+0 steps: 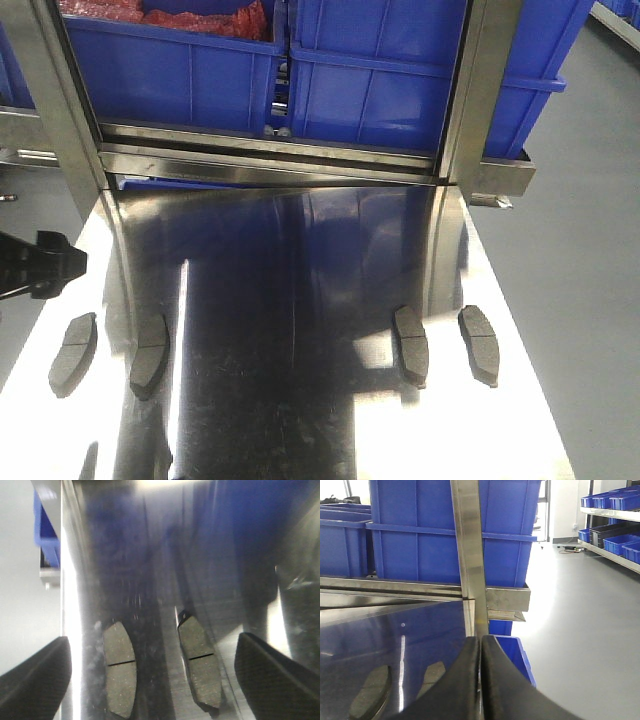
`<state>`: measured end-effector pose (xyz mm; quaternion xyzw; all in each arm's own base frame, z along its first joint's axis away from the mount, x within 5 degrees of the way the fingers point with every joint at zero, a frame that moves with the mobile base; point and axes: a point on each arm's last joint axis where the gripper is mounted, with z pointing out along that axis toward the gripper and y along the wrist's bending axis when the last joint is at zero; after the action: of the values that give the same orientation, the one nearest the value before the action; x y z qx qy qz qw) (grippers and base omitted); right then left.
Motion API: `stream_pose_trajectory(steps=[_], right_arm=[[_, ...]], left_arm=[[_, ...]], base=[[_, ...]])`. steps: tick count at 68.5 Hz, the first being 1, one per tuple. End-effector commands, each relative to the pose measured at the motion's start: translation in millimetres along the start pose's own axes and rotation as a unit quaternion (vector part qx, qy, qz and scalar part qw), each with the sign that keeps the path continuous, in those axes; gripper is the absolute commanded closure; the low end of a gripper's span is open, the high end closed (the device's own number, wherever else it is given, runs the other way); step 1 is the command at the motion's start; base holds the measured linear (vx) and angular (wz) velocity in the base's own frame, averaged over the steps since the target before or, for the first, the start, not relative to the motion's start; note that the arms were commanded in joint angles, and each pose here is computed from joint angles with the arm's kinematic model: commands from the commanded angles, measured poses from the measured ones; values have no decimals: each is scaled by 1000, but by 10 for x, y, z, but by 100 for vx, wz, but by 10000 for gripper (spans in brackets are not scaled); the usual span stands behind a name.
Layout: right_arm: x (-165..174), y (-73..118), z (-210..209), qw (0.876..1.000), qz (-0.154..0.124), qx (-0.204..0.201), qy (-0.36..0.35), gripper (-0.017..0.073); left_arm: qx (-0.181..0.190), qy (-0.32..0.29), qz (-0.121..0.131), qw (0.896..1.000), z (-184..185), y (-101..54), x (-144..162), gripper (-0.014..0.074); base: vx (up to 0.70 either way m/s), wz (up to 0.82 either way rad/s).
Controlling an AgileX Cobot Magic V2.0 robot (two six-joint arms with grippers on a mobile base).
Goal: Move and align brake pads A on conveyor
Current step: 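Lower the left gripper onto the nearest brake pad and close it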
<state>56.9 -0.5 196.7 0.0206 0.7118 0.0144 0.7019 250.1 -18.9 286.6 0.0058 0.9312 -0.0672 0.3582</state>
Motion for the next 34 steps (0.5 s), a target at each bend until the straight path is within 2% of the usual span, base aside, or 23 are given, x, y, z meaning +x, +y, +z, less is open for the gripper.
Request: stream_pose_trajectory(steps=[1,7,12,34], right_arm=[[8,-2,15,1000,-3,1,-21,568],[8,-2,15,1000,-3,1,-21,568],[8,-2,15,1000,-3,1,-21,568],[8,-2,15,1000,-3,1,-21,568]], left_arm=[[-22,-23,-22,999,74,-4,-134,-18],[-45,6,-37,998,228,46,-94,-18],[-58,26,-39,997,358,80,-63,-16],[-65,74,-38,994,787,129,45,-14]], base=[[0,0],[0,0],[0,0],[0,0]])
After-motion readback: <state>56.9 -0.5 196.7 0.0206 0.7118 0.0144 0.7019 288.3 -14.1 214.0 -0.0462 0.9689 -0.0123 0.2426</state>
